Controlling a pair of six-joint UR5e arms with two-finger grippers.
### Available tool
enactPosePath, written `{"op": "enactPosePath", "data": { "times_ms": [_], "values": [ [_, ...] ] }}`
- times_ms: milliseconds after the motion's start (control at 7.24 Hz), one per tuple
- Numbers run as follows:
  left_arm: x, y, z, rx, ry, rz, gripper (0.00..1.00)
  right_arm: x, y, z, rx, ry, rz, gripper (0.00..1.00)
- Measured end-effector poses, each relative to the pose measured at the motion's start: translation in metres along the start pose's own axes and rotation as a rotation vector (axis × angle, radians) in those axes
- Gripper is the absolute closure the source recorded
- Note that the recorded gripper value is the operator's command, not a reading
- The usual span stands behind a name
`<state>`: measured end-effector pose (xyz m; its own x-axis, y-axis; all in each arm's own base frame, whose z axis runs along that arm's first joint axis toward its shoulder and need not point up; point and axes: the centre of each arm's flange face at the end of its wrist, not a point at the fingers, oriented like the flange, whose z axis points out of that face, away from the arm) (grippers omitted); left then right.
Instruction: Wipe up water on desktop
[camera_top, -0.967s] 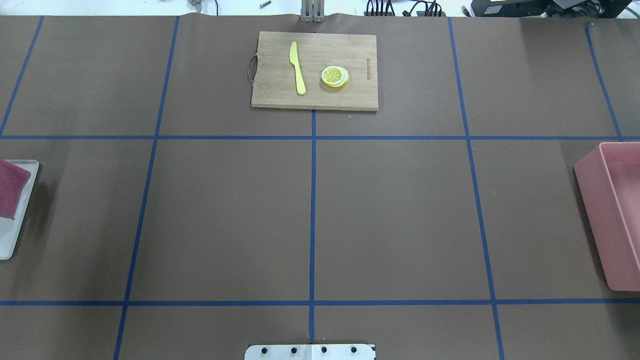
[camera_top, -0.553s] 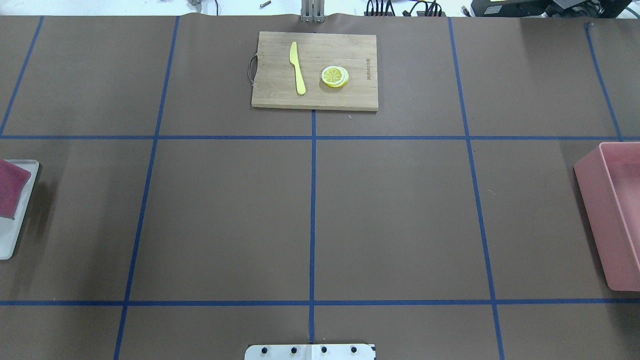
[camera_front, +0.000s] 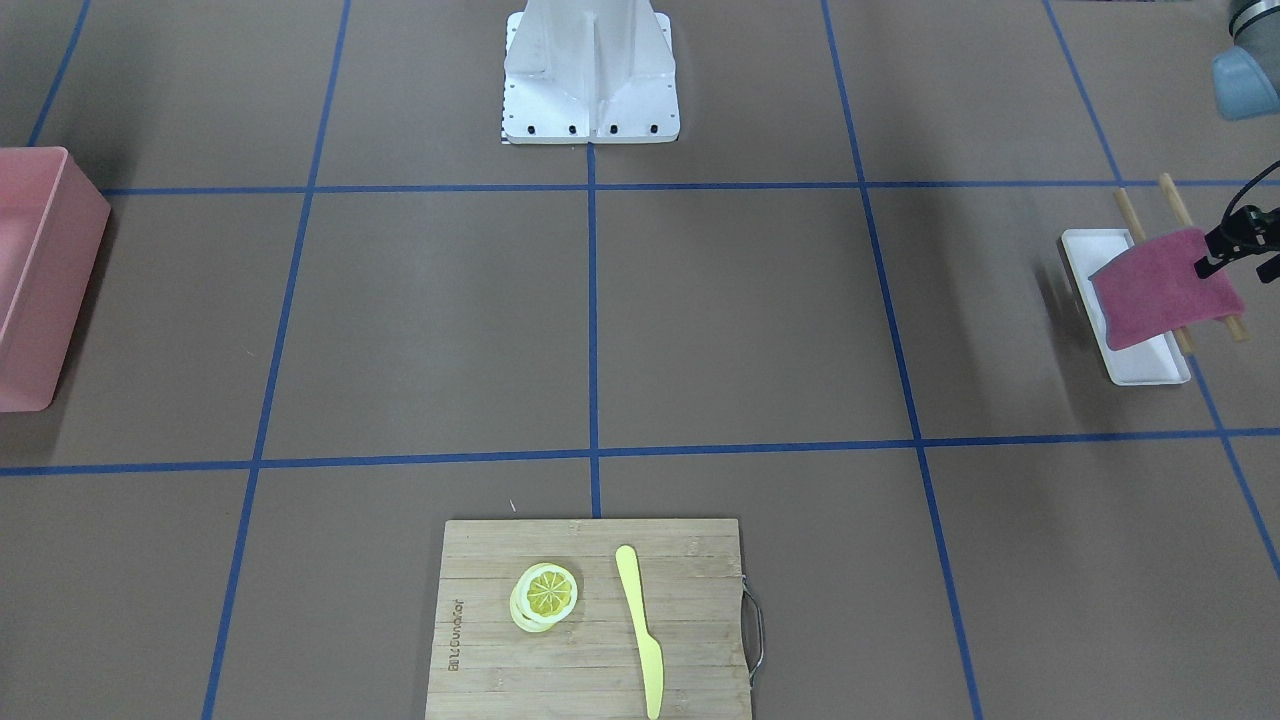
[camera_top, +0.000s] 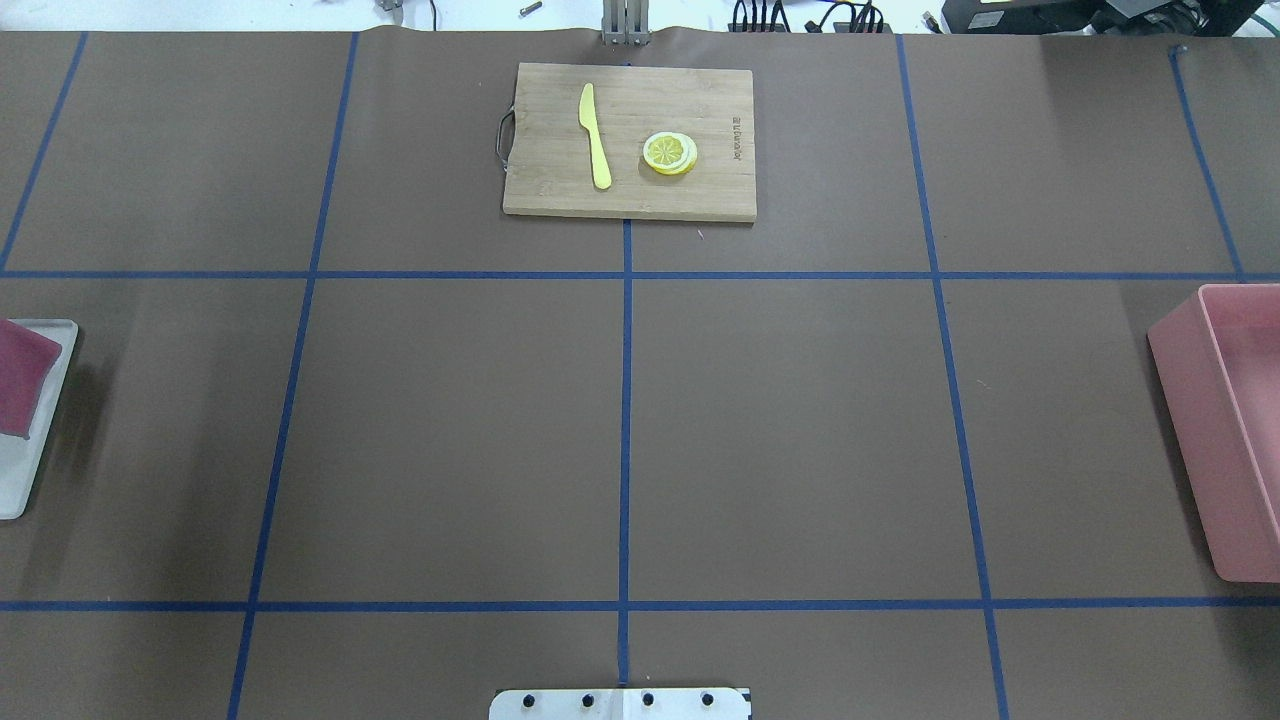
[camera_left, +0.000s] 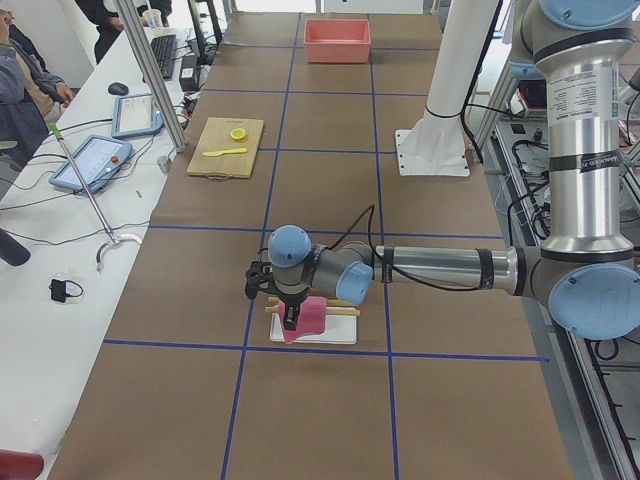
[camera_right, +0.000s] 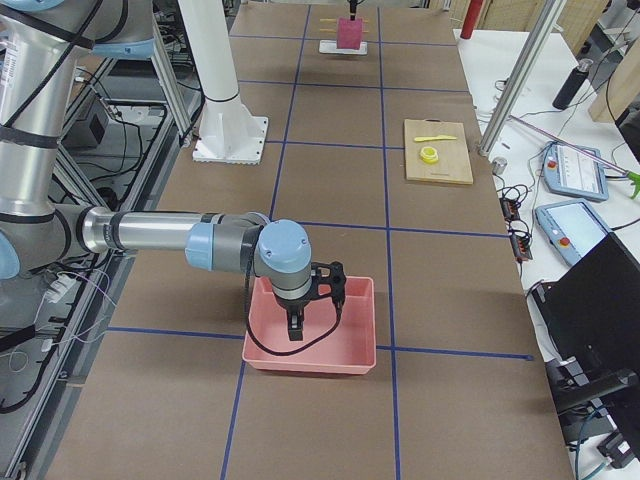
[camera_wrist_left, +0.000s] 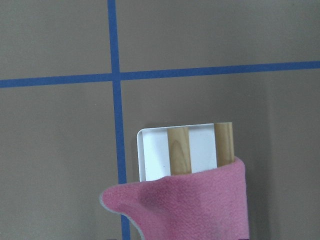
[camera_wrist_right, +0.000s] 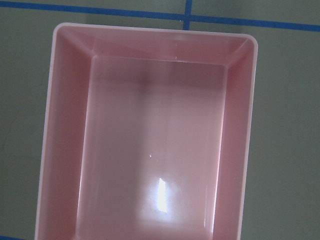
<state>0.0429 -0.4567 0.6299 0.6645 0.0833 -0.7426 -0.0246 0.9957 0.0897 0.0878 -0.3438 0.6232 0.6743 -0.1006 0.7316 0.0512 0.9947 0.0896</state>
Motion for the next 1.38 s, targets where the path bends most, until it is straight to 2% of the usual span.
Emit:
{"op": "enactPosePath", "data": {
  "times_ms": [276,414,553,1105,1382],
  "values": [
    [0.003,0.0,0.003,-0.006,0.002,0.006,0.79,0.001,0.001,0.001,-0.002,0.002,0.002,0.0],
    [0.005,0.0,0.002,-0.006,0.006,0.005,0.95,0.001,0.001,0.001,-0.002,0.002,0.002,0.0],
    [0.007,0.0,0.001,-0.006,0.013,-0.001,1.0,0.001,0.001,0.001,-0.004,0.001,0.004,0.0],
    [0.017,-0.002,-0.008,0.011,0.028,0.008,1.0,0.005,0.002,0.005,-0.012,-0.002,0.011,0.0],
    [0.054,-0.006,-0.039,0.021,0.073,-0.007,1.0,0.004,0.0,0.004,-0.008,-0.005,0.01,0.0]
  ]
}}
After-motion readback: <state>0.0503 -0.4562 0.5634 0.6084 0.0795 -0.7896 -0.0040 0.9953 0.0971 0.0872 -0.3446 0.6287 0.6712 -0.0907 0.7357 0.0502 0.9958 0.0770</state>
